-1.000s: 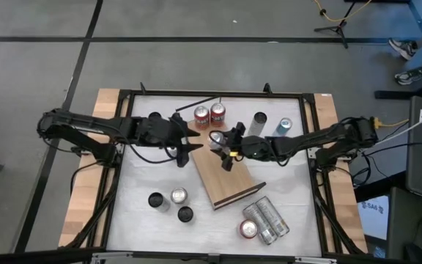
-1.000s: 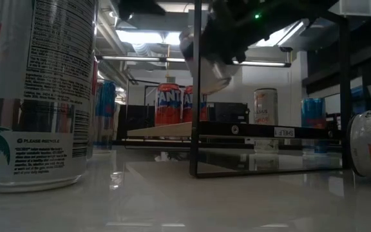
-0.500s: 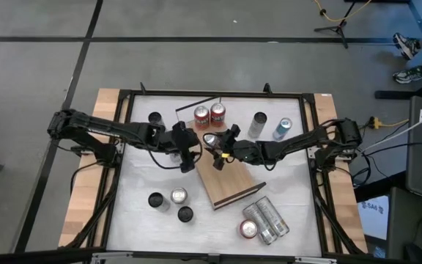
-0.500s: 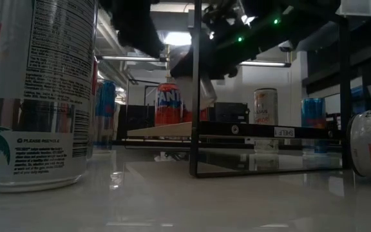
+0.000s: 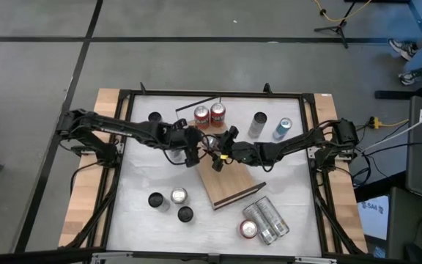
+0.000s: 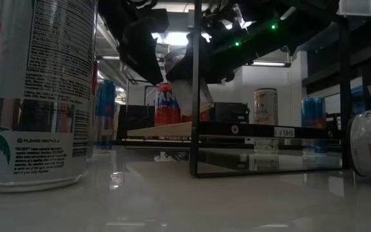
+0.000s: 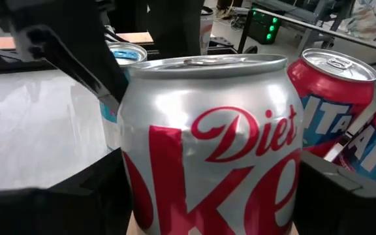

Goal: Place canned beverage on shelf
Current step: Put the top right white soda can on the shelf

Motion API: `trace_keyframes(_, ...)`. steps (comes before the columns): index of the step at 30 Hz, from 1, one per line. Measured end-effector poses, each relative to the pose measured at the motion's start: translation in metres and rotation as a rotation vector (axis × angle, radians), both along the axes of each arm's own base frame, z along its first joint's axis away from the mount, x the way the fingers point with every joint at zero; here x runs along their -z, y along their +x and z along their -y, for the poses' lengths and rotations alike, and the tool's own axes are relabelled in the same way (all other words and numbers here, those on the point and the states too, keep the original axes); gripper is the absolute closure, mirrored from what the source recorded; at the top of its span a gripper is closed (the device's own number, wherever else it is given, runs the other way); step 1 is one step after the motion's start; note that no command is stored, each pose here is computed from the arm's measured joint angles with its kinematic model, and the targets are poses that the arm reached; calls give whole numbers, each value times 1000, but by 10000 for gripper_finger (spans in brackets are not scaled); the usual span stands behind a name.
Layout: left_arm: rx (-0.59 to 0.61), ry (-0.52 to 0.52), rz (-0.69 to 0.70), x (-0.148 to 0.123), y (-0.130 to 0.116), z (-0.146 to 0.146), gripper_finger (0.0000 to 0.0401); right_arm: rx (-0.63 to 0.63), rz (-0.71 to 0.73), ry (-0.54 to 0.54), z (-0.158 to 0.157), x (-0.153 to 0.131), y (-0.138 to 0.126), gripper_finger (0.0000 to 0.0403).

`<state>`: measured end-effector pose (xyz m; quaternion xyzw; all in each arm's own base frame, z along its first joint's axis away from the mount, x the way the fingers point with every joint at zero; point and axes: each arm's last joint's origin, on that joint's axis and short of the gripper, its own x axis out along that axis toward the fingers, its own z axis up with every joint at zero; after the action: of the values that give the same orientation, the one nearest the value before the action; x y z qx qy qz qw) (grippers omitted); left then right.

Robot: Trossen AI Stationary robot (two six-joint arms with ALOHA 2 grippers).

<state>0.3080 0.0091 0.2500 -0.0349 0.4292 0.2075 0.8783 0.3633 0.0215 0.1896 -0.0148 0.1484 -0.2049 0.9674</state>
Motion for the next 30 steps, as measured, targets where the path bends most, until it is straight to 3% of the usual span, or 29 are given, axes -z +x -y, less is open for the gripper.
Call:
trace_keyframes(24, -5, 13, 58, -2, 5, -2, 210, -51, -48, 15, -1, 4, -1, 99)
trace_keyframes(30, -6, 12, 82, -4, 7, -2, 210, -57, -61, 18, -1, 5, -2, 73)
